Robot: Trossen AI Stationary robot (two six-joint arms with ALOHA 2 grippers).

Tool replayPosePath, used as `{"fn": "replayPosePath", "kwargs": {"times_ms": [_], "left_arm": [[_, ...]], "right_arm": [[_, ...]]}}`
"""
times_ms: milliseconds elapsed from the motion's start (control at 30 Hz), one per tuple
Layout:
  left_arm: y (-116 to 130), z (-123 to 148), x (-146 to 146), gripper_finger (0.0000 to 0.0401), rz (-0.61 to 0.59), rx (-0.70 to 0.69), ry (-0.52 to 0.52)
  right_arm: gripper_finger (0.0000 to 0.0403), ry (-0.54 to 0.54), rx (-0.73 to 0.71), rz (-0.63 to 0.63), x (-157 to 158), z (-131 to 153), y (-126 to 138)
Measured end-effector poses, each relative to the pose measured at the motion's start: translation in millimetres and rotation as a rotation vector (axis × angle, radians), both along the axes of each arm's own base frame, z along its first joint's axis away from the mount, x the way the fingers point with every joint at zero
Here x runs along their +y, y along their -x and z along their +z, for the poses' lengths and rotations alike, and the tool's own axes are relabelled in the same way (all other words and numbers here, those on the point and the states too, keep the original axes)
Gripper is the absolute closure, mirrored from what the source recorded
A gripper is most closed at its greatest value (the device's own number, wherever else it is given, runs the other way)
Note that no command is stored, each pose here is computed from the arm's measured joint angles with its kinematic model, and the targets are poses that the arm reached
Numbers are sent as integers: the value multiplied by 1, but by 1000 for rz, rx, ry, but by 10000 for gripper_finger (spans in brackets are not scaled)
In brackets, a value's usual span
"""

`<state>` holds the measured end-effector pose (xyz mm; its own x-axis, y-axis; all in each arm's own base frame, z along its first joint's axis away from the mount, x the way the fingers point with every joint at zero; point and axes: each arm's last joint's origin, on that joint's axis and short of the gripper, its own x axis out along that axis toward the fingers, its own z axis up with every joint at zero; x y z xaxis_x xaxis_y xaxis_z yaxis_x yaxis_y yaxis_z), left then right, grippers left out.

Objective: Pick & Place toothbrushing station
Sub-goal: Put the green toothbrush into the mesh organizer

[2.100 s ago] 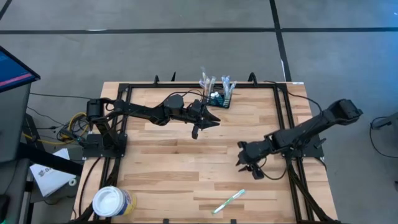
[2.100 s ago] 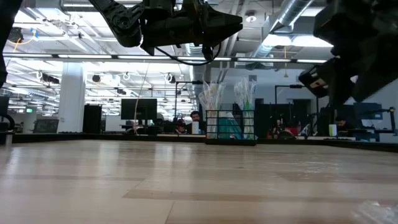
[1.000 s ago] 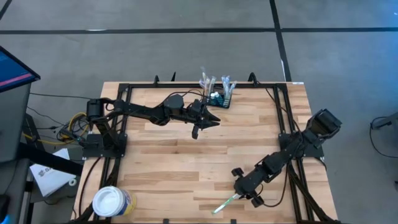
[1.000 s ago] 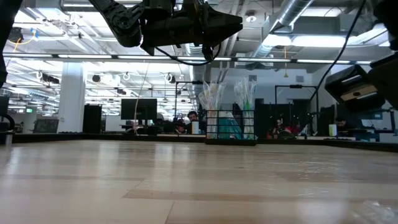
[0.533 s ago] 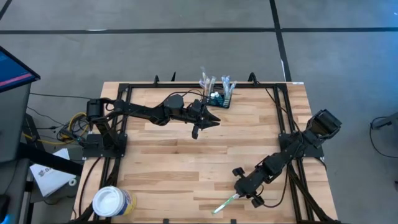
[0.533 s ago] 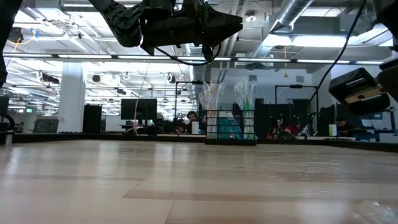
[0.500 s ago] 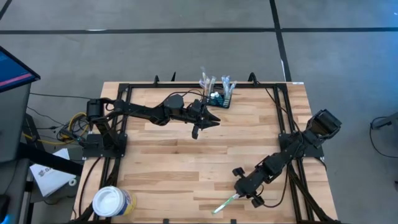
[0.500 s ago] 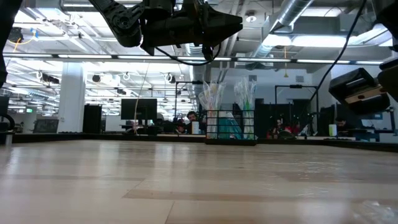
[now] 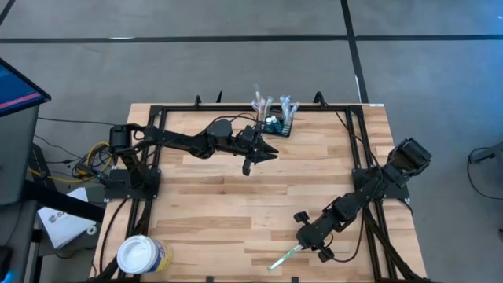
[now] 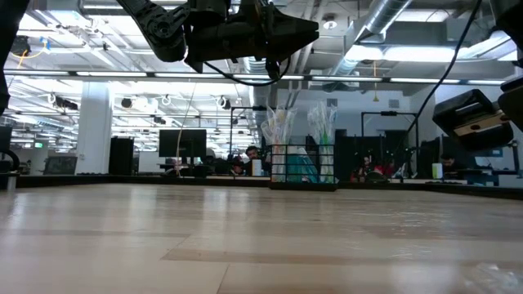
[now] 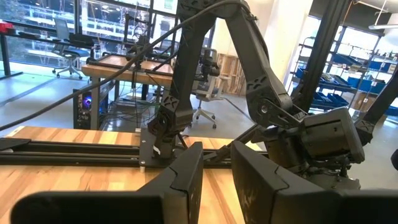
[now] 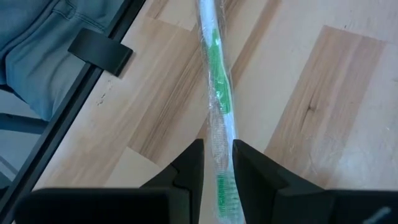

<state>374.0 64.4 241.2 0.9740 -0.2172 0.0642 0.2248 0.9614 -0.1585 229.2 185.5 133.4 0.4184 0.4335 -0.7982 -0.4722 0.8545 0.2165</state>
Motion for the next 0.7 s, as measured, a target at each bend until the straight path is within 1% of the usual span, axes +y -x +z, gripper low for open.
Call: {"fn": "replayPosePath", "kwargs": {"times_ms": [467, 700], "left_arm": [[0, 0, 0, 324, 0, 0, 0], [0, 0, 0, 324, 0, 0, 0]], "right_arm": [[327, 0, 0, 1, 0, 0, 0], [328, 15, 14, -2, -4, -7, 5]]}}
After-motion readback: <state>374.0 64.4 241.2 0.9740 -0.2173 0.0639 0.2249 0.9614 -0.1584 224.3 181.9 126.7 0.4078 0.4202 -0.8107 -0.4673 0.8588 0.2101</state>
